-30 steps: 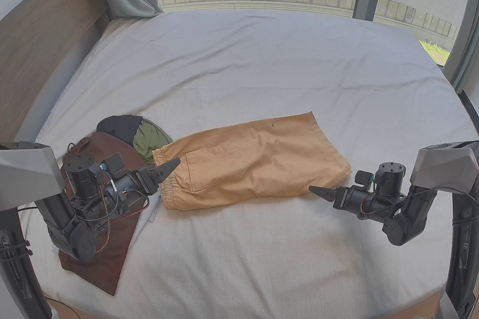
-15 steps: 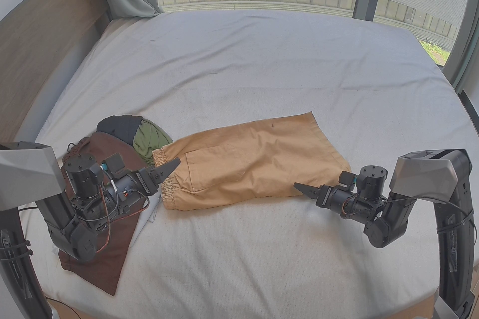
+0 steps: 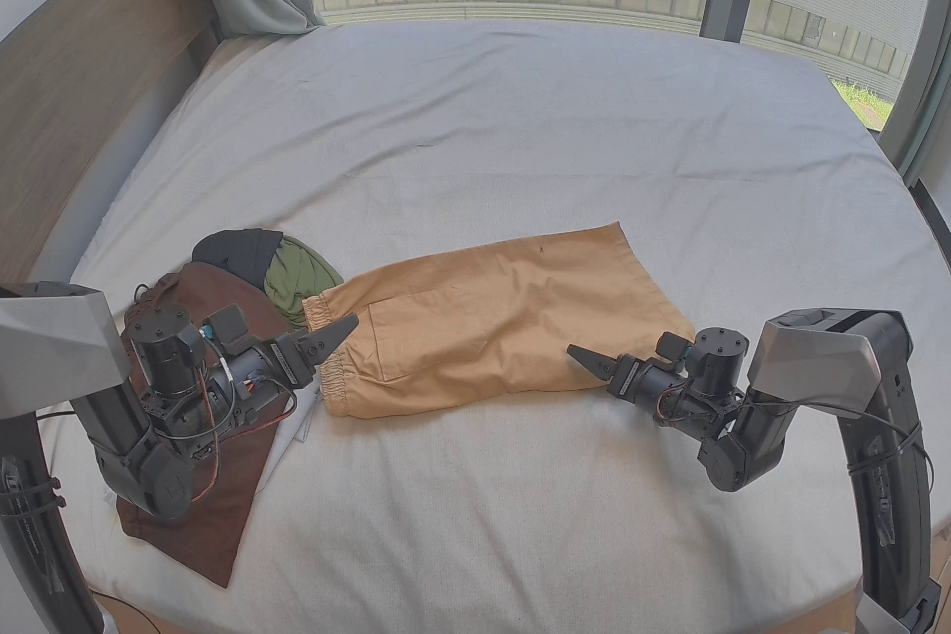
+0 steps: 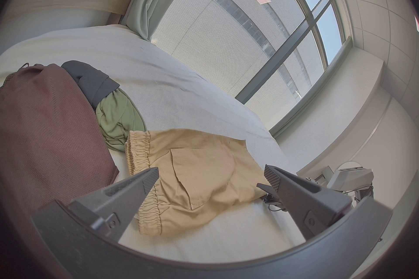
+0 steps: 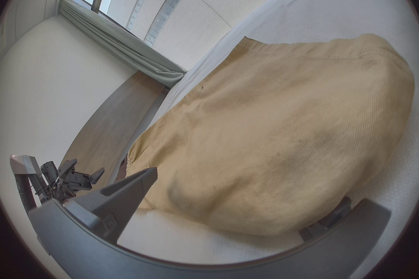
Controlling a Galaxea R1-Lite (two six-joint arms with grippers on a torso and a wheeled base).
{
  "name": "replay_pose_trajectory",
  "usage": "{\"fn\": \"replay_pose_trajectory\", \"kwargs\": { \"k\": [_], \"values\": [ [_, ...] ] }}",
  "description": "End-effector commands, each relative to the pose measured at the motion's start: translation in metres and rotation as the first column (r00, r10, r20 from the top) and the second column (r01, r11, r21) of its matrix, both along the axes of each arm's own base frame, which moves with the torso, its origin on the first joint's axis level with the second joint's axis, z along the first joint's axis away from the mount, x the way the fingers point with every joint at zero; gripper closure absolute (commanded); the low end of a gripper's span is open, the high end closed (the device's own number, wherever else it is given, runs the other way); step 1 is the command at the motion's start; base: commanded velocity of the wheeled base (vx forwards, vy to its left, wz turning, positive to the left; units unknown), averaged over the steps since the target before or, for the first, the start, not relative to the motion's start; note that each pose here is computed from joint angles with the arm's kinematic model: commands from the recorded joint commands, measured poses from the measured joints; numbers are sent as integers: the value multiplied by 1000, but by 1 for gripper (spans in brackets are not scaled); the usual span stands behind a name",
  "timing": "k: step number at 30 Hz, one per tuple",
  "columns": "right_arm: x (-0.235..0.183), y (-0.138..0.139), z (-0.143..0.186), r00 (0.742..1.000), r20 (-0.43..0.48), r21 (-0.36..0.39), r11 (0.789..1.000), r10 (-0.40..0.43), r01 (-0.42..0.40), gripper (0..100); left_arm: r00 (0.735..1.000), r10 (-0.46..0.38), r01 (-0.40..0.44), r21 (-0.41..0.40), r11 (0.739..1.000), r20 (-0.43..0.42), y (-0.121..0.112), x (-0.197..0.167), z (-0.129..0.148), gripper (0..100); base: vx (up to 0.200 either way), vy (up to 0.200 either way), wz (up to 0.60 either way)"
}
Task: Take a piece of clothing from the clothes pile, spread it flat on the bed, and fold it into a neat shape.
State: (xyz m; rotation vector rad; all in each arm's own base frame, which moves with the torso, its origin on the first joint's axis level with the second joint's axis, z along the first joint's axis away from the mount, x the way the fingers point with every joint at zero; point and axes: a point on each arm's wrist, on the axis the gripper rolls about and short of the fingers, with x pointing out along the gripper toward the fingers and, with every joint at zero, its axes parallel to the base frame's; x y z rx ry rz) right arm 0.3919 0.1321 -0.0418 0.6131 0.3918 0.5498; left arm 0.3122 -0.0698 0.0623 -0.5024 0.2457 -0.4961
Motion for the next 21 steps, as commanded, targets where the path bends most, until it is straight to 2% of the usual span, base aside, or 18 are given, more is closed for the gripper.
{"fn": "replay_pose_trajectory", "kwargs": {
  "k": [1,2,3,21],
  "values": [
    [0,0,-5,1000,-12,-4,1000,-1,1,0,1000,0,0,0,1000,-3,0,0,-1,0,0,0,0],
    [0,0,-5,1000,-12,-4,1000,-3,3,0,1000,0,0,0,1000,-3,0,0,-1,0,0,0,0],
    [0,0,-5,1000,-12,-4,1000,-3,3,100,1000,0,0,0,1000,-3,0,0,-1,0,0,0,0],
    [-7,0,-2,1000,-25,-9,1000,5,-5,100,999,-16,17,12,1000,-30,-1,4,-13,0,0,0,0]
  ]
}}
